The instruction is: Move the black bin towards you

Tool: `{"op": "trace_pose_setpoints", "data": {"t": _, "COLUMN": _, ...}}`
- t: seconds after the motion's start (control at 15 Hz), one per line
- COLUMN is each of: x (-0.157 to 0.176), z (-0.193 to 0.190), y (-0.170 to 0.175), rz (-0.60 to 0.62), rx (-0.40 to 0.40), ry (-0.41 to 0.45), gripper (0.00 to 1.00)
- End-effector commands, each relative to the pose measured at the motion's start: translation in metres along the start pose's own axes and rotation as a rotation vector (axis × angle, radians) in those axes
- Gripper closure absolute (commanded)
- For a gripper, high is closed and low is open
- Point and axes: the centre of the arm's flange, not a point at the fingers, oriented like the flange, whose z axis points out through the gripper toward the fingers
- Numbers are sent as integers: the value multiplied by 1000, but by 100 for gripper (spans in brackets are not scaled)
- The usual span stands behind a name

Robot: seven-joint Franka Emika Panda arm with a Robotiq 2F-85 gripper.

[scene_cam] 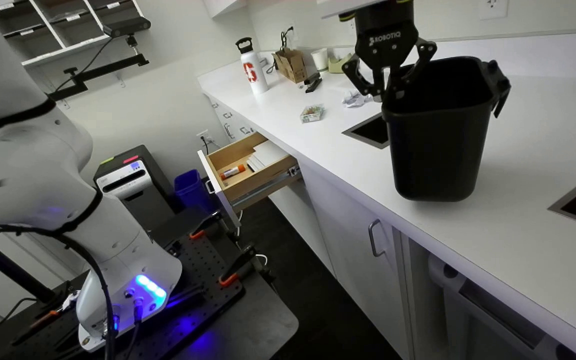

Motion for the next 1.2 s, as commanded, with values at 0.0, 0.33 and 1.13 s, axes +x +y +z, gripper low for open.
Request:
{"op": "trace_pose_setpoints", "data": {"t": 0.0, "x": -11, "z": 2, "y": -31, "rz": 85, "rx": -120, "ry": 24, "gripper": 97}}
{"op": "trace_pose_setpoints", "data": {"t": 0.33, "x": -2, "z": 8, "y": -20, "rz": 157, "rx": -148, "ry": -10, "gripper": 98}}
{"op": "trace_pose_setpoints", "data": {"t": 1.13, "x": -16, "z": 7, "y": -6, "rz": 210, "rx": -108, "ry": 6, "gripper": 37}}
